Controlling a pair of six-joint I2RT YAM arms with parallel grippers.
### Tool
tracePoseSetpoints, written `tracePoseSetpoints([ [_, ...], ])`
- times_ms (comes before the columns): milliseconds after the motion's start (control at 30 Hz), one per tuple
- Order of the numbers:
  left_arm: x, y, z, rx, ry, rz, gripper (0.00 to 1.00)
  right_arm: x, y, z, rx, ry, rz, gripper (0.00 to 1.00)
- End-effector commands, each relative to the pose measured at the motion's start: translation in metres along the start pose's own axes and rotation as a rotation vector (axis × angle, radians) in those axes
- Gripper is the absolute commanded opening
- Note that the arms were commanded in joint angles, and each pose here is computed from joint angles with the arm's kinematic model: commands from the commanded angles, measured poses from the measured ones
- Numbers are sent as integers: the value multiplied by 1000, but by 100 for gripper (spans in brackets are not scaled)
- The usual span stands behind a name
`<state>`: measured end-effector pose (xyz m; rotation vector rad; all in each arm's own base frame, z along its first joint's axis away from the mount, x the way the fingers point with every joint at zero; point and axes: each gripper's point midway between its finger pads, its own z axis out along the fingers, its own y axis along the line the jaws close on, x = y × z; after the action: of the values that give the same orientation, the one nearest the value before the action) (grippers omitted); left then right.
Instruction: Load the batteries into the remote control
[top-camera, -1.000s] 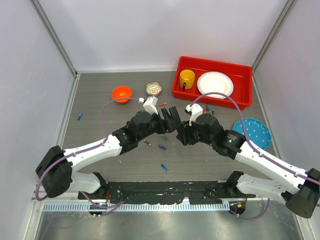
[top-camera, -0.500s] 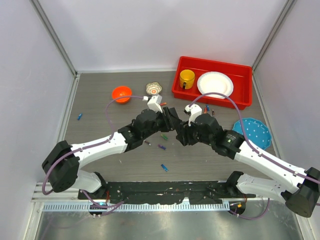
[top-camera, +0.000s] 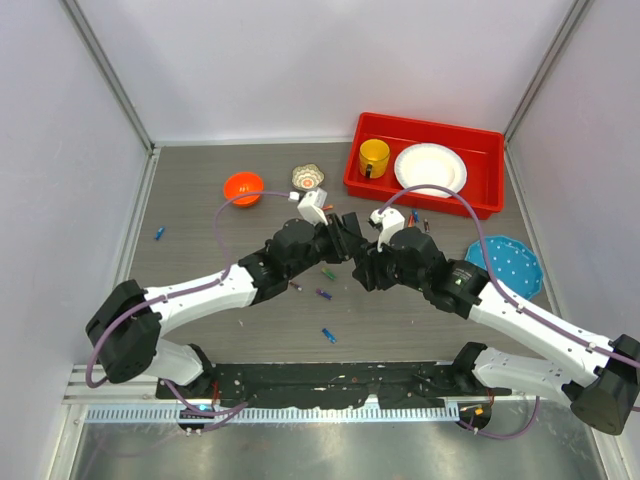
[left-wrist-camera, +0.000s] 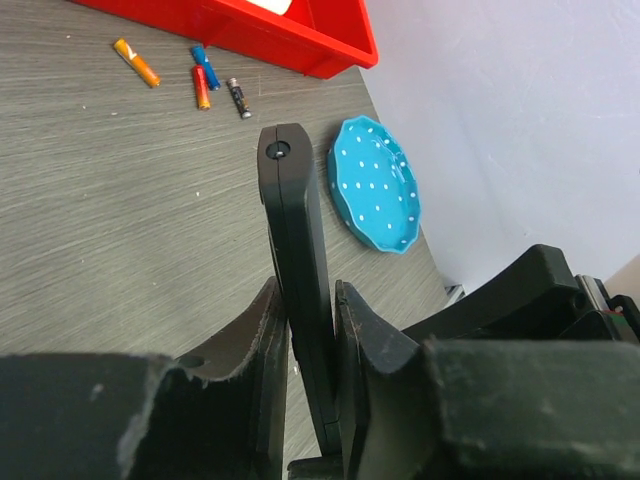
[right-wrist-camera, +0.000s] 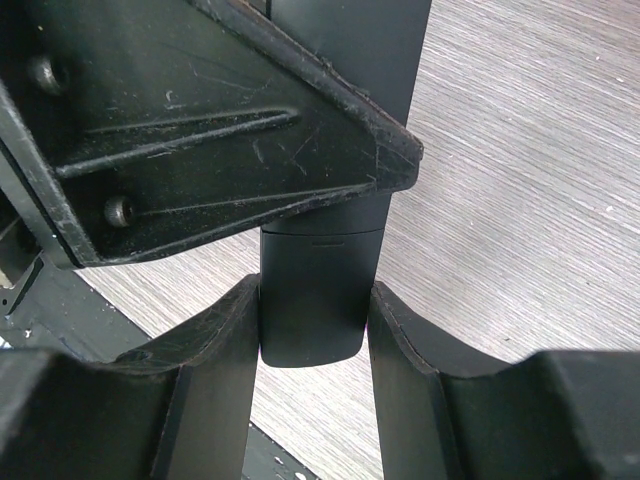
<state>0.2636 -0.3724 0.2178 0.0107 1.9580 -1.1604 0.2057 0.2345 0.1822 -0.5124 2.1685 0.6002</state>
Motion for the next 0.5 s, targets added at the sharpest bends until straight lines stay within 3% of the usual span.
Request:
tracePoseSetpoints([
  [0, -8, -9, 2, 43, -38, 10, 0, -18, 7, -7, -24, -72, 4, 37],
  [33, -9, -9, 1, 44, -45, 7, 0, -18, 5, -8, -15, -76, 9, 52],
  [167, -15, 0, -9, 33, -107, -4, 0, -34, 10, -23, -29, -127, 47, 76],
  [267, -28, 5, -21, 28, -176, -15, 0, -46, 17, -37, -61, -155, 59, 84],
  [467, -54, 18, -51, 50, -328, -53, 0, -48, 25, -45, -107, -169, 106, 87],
])
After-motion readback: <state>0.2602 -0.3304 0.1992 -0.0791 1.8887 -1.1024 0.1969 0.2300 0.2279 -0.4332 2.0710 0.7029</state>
